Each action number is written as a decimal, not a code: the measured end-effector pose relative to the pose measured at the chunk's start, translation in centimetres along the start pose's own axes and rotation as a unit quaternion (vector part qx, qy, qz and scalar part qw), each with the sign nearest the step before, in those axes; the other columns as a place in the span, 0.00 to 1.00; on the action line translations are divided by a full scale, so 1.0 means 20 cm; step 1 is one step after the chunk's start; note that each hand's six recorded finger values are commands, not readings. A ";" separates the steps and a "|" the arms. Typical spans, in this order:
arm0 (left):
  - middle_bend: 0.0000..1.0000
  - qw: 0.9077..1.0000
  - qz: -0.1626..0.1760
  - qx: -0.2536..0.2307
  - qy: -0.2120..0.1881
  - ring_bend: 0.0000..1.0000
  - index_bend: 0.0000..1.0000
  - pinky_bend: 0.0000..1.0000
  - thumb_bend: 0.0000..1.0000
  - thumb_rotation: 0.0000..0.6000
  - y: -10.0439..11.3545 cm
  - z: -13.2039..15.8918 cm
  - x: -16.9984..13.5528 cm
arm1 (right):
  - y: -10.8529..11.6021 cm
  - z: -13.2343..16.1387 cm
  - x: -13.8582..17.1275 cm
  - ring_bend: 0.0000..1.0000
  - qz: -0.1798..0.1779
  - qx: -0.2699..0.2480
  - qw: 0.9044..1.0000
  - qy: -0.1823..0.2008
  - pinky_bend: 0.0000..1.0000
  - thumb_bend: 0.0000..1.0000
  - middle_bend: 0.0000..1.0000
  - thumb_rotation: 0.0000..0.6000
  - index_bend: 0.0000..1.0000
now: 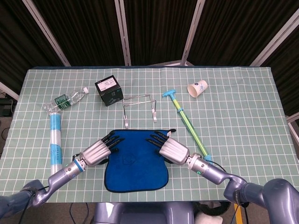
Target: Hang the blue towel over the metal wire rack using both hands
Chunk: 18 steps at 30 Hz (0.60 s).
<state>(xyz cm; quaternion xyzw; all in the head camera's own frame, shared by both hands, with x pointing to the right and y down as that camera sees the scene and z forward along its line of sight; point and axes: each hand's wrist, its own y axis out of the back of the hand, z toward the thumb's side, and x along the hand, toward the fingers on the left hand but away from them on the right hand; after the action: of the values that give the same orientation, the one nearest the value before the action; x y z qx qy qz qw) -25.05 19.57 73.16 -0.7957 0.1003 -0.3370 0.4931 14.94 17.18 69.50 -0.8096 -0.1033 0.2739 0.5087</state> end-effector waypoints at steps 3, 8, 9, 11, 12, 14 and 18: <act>0.00 1.000 0.001 -0.003 -0.001 0.00 0.37 0.00 0.25 1.00 0.00 0.01 0.01 | 0.00 0.00 0.00 0.00 0.000 0.001 1.000 -0.001 0.00 0.41 0.03 1.00 0.66; 0.00 1.000 -0.001 -0.006 -0.002 0.00 0.40 0.00 0.41 1.00 0.00 0.01 0.01 | 0.01 -0.01 0.01 0.00 -0.001 0.002 1.000 -0.002 0.00 0.42 0.03 1.00 0.64; 0.00 1.000 -0.001 -0.006 -0.002 0.00 0.40 0.00 0.44 1.00 0.00 0.01 0.01 | 0.01 -0.01 0.01 0.00 -0.001 0.002 1.000 -0.002 0.00 0.42 0.03 1.00 0.64; 0.00 1.000 -0.002 -0.009 -0.001 0.00 0.41 0.00 0.50 1.00 0.00 0.01 0.01 | 0.01 -0.01 0.02 0.00 -0.001 0.002 1.000 -0.002 0.00 0.42 0.03 1.00 0.64; 0.00 1.000 -0.002 -0.011 -0.001 0.00 0.42 0.00 0.52 1.00 0.00 0.01 0.01 | 0.01 -0.01 0.02 0.00 -0.002 0.002 1.000 -0.002 0.00 0.42 0.03 1.00 0.64; 0.00 1.000 -0.001 -0.015 0.001 0.00 0.42 0.00 0.54 1.00 0.00 0.02 0.02 | 0.02 -0.01 0.02 0.00 -0.003 0.003 1.000 -0.002 0.00 0.42 0.03 1.00 0.64; 0.00 1.000 -0.001 -0.023 0.003 0.00 0.48 0.00 0.54 1.00 -0.01 0.02 0.02 | 0.02 -0.02 0.03 0.00 -0.004 0.005 1.000 -0.003 0.00 0.42 0.03 1.00 0.64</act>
<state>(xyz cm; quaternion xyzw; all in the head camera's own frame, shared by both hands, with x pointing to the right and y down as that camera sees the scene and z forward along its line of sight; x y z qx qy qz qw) -24.42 19.71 73.35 -0.8059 0.1090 -0.3376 0.4739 15.56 16.98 69.00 -0.8056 -0.1065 0.2752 0.5138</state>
